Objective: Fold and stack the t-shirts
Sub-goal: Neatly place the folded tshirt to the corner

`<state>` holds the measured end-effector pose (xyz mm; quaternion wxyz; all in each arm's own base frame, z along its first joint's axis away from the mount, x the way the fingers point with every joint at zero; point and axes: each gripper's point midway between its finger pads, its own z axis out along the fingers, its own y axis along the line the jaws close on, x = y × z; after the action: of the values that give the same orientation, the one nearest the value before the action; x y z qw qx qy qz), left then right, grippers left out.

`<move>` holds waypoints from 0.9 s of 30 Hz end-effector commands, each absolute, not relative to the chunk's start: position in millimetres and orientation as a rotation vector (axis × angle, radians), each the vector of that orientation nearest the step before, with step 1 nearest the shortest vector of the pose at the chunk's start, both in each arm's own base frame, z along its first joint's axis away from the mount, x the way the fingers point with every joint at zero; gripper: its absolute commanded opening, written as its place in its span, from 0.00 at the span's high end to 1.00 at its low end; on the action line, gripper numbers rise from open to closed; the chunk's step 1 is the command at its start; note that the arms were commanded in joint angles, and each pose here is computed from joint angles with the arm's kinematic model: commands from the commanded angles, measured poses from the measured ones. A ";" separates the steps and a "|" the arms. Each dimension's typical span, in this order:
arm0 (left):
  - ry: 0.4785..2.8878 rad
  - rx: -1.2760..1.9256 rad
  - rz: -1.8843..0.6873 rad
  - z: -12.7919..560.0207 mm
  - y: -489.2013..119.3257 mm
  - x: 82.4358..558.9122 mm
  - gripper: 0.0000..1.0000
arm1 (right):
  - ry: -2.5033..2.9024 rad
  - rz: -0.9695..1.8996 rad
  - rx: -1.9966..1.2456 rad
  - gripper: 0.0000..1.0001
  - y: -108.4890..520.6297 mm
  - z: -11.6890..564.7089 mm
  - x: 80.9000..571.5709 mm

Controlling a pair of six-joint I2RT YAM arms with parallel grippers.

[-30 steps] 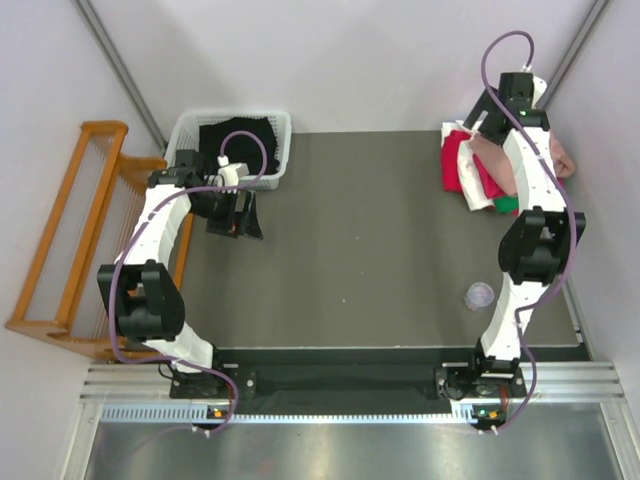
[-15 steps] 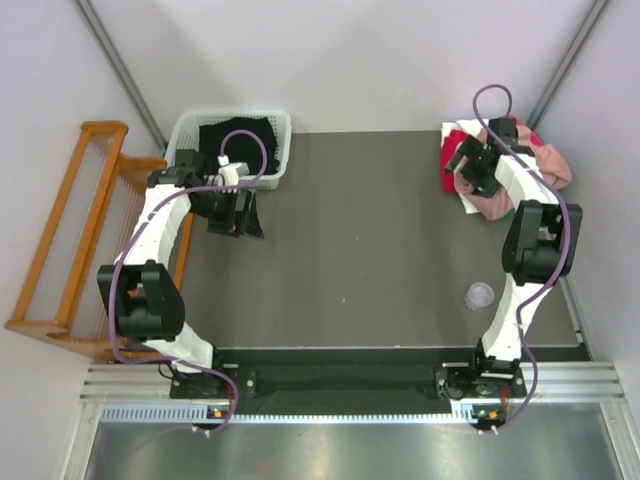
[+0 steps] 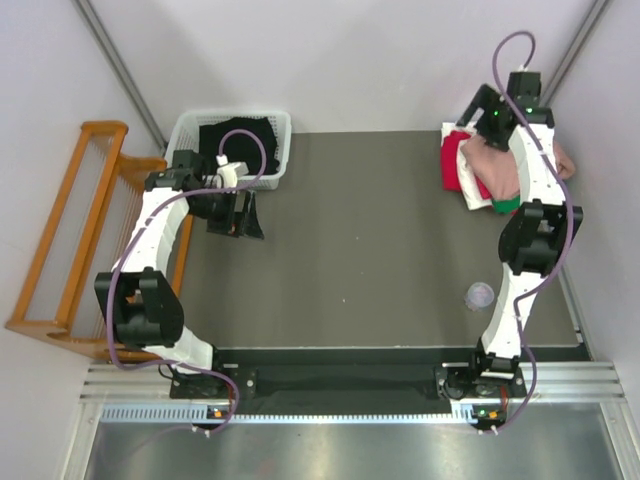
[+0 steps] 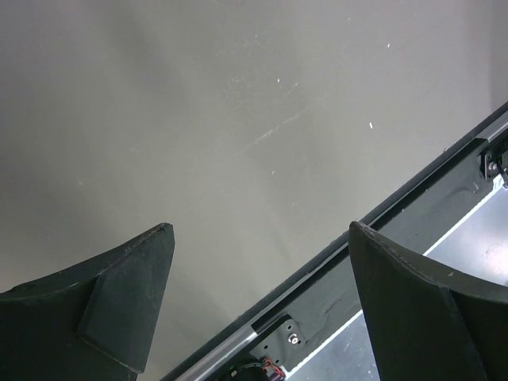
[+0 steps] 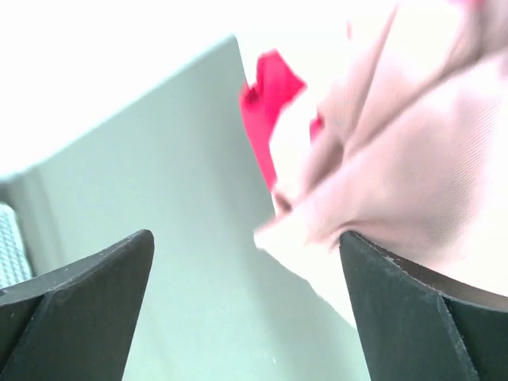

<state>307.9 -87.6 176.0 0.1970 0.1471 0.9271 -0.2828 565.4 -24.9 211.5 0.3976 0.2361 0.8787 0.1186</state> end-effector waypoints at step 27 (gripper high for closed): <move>2.582 0.433 -0.748 185.4 -81.8 288.9 0.05 | 2.044 0.319 0.562 0.00 -85.5 232.1 614.0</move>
<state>299.0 -82.9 172.9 0.1927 0.1454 0.9314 -0.2723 605.3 -90.3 233.8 0.4630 0.2575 0.8380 0.1307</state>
